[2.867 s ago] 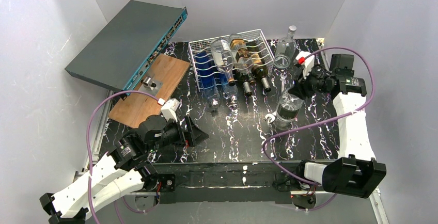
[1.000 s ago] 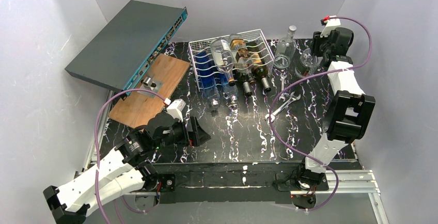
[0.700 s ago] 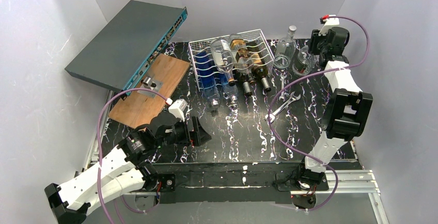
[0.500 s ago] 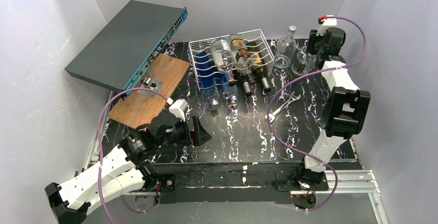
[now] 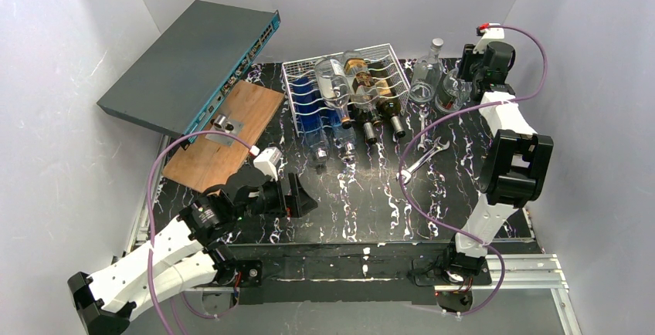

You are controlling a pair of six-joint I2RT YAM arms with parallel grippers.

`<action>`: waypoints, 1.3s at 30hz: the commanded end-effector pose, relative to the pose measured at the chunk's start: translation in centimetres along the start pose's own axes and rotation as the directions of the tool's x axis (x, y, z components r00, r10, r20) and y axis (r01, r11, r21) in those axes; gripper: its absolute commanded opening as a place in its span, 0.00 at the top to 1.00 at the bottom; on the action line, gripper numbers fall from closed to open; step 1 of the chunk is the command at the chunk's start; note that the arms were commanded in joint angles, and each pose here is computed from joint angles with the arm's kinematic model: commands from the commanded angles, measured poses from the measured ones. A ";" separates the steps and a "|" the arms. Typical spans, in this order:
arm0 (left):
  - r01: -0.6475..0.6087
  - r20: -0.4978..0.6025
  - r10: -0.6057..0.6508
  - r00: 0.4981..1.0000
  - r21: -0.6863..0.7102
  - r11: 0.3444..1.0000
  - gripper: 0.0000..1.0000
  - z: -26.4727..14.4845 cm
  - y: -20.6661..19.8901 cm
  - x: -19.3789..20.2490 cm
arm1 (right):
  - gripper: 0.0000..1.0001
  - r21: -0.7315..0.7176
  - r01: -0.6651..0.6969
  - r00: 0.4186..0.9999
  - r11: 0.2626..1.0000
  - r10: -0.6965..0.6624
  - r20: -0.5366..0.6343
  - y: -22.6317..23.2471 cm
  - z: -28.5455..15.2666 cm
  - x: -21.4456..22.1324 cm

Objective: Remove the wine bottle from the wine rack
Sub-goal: Place the wine bottle at the center of the board.

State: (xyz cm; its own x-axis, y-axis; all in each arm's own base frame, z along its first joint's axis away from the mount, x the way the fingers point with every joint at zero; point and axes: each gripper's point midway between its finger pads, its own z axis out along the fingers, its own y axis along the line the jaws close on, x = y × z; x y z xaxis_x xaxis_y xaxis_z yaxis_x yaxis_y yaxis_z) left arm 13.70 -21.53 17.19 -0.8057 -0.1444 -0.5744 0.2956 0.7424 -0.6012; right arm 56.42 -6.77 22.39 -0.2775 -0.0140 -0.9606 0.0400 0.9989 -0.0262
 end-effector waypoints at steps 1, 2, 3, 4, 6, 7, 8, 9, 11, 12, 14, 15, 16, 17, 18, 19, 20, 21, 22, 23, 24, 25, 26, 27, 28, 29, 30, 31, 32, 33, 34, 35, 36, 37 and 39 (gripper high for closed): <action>-0.001 0.022 0.001 1.000 0.013 1.000 0.02 -0.4 -0.3 -0.6 | 0.69 0.029 0.010 0.947 1.000 -0.019 0.320 -0.5 -1.6 -10.2; 0.002 0.021 -0.003 1.000 0.016 1.000 0.02 -0.4 -0.4 -0.5 | 0.67 0.028 0.010 0.948 1.000 -0.018 0.319 -0.5 -1.7 -10.1; 0.004 0.022 -0.005 1.000 0.016 1.000 0.02 -0.3 -0.3 -0.5 | 0.65 0.030 0.011 0.947 0.999 -0.020 0.319 -0.5 -1.7 -10.2; 0.006 0.020 -0.006 1.000 0.020 1.000 0.02 -0.3 -0.4 -0.4 | 0.62 0.029 0.011 0.948 1.000 -0.020 0.318 -0.5 -1.8 -10.2; 0.009 0.019 -0.010 1.000 0.023 1.000 0.02 -0.3 -0.4 -0.4 | 0.56 0.031 0.011 0.948 0.999 -0.020 0.318 -0.5 -1.9 -10.2; 0.010 0.018 -0.011 1.000 0.024 1.000 0.02 -0.3 -0.4 -0.3 | 0.52 0.030 0.011 0.948 0.999 -0.020 0.318 -0.5 -2.1 -10.2; 0.010 0.019 -0.010 1.000 0.025 1.000 0.02 -0.3 -0.4 -0.4 | 0.49 0.030 0.011 0.948 0.999 -0.020 0.318 -0.5 -2.1 -10.3; 0.012 0.019 -0.012 1.000 0.027 1.000 0.02 -0.3 -0.5 -0.4 | 0.45 0.030 0.012 0.948 0.999 -0.021 0.319 -0.5 -2.3 -10.3; 0.012 0.020 -0.012 1.000 0.029 0.999 0.02 -0.4 -0.5 -0.4 | 0.39 0.033 0.012 0.946 0.999 -0.022 0.322 -0.5 -2.6 -10.5; 0.012 0.020 -0.013 1.000 0.031 0.999 0.02 -0.4 -0.5 -0.4 | 0.35 0.034 0.011 0.947 0.999 -0.022 0.321 -0.5 -2.7 -10.5; 0.014 0.023 -0.015 1.000 0.037 0.999 0.02 -0.5 -0.6 -0.4 | 0.29 0.037 0.011 0.946 0.999 -0.022 0.323 -0.6 -3.0 -10.6; 0.016 0.023 -0.017 1.000 0.037 0.999 0.02 -0.6 -0.6 -0.3 | 0.27 0.038 0.010 0.947 0.999 -0.022 0.322 -0.6 -3.1 -10.6; 0.017 0.025 -0.018 1.000 0.039 0.999 0.02 -0.6 -0.6 -0.4 | 0.25 0.038 0.010 0.946 0.999 -0.022 0.323 -0.5 -3.3 -10.6; 0.018 0.025 -0.019 1.000 0.041 0.999 0.02 -0.7 -0.6 -0.3 | 0.23 0.039 0.010 0.946 0.999 -0.022 0.324 -0.6 -3.5 -10.7; 0.019 0.027 -0.021 0.999 0.044 0.999 0.02 -0.8 -0.7 -0.3 | 0.21 0.041 0.009 0.946 0.999 -0.022 0.324 -0.6 -3.8 -10.8; 0.021 0.029 -0.022 0.999 0.046 0.999 0.02 -0.8 -0.7 -0.4 | 0.20 0.040 0.010 0.945 0.999 -0.022 0.326 -0.6 -4.1 -10.9; 0.021 0.030 -0.022 0.999 0.048 0.999 0.02 -0.9 -0.7 -0.3 | 0.18 0.039 0.010 0.944 0.999 -0.022 0.329 -0.5 -4.4 -11.0; 0.022 0.032 -0.024 0.999 0.050 0.999 0.02 -1.0 -0.7 -0.4 | 0.16 0.039 0.011 0.943 0.999 -0.023 0.331 -0.5 -4.8 -11.1; 0.022 0.033 -0.024 0.999 0.051 0.998 0.02 -1.0 -0.7 -0.4 | 0.15 0.039 0.010 0.943 0.999 -0.023 0.331 -0.5 -5.2 -11.2; 0.022 0.034 -0.024 0.999 0.053 0.998 0.02 -1.0 -0.8 -0.4 | 0.13 0.036 0.011 0.942 0.999 -0.023 0.333 -0.5 -5.6 -11.3; 0.021 0.035 -0.023 0.999 0.055 0.998 0.02 -1.0 -0.8 -0.4 | 0.13 0.032 0.012 0.942 0.999 -0.022 0.336 -0.5 -6.1 -11.3; 0.021 0.034 -0.023 0.999 0.056 0.998 0.02 -1.0 -0.8 -0.4 | 0.13 0.027 0.013 0.941 1.000 -0.021 0.337 -0.4 -6.6 -11.4; 0.020 0.034 -0.022 0.999 0.058 0.998 0.02 -1.1 -0.8 -0.4 | 0.12 0.026 0.010 0.943 1.000 -0.018 0.331 -0.4 -7.0 -11.1; 0.020 0.032 -0.022 0.999 0.058 0.998 0.02 -1.0 -0.8 -0.3 | 0.12 0.028 0.005 0.943 1.000 -0.013 0.332 -0.6 -7.5 -11.1; 0.021 0.032 -0.022 0.999 0.056 0.998 0.02 -1.0 -0.7 -0.3 | 0.11 0.024 0.001 0.944 1.000 -0.009 0.330 -0.5 -8.0 -11.0; 0.023 0.031 -0.024 0.999 0.055 0.998 0.02 -1.0 -0.7 -0.3 | 0.10 0.018 -0.003 0.944 1.000 -0.003 0.329 -0.6 -8.5 -10.9; 0.023 0.030 -0.025 0.999 0.055 0.998 0.02 -0.9 -0.7 -0.3 | 0.10 0.009 -0.005 0.946 1.000 0.002 0.325 -0.4 -9.0 -10.8; 0.022 0.028 -0.024 0.999 0.055 0.998 0.02 -0.9 -0.8 -0.3 | 0.09 0.001 -0.005 0.948 1.000 0.004 0.319 -0.3 -9.4 -10.5; 0.020 0.028 -0.022 0.999 0.057 0.998 0.02 -0.9 -0.8 -0.3 | 0.09 -0.008 -0.003 0.949 1.000 0.005 0.315 -0.1 -10.0 -10.4; 0.017 0.028 -0.019 0.999 0.060 0.998 0.02 -0.9 -0.9 -0.3 | 0.08 -0.017 0.000 0.950 1.000 0.005 0.312 0.1 -10.6 -10.5; 0.014 0.027 -0.016 1.000 0.062 0.998 0.02 -0.9 -1.0 -0.4 | 0.07 -0.023 0.002 0.952 1.000 0.005 0.306 0.2 -11.1 -10.3; 0.008 0.027 -0.010 1.000 0.063 0.998 0.02 -0.9 -1.1 -0.4 | 0.07 -0.032 0.004 0.954 0.999 0.005 0.300 0.4 -11.6 -10.1; 0.005 0.025 -0.007 1.000 0.063 0.998 0.02 -0.9 -1.1 -0.5 | 0.06 -0.041 0.007 0.957 0.999 0.005 0.292 0.6 -12.1 -9.8; 0.000 0.025 -0.002 1.000 0.061 0.998 0.02 -0.9 -1.2 -0.6 | 0.05 -0.051 0.011 0.958 0.999 0.004 0.285 0.9 -12.6 -9.6; -0.008 0.023 0.007 1.000 0.057 0.998 0.02 -1.0 -1.3 -0.8 | 0.04 -0.071 0.017 0.964 0.997 0.003 0.268 1.3 -13.5 -8.9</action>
State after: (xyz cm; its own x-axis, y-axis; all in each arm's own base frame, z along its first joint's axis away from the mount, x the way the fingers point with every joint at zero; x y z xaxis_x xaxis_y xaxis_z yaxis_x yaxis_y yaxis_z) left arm 13.21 -21.64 18.54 -0.7988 -0.1712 -0.5768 0.3114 0.7026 -0.6398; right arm 48.28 -5.90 33.65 -0.0182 -0.0261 -0.9995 0.0196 0.9995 -0.0264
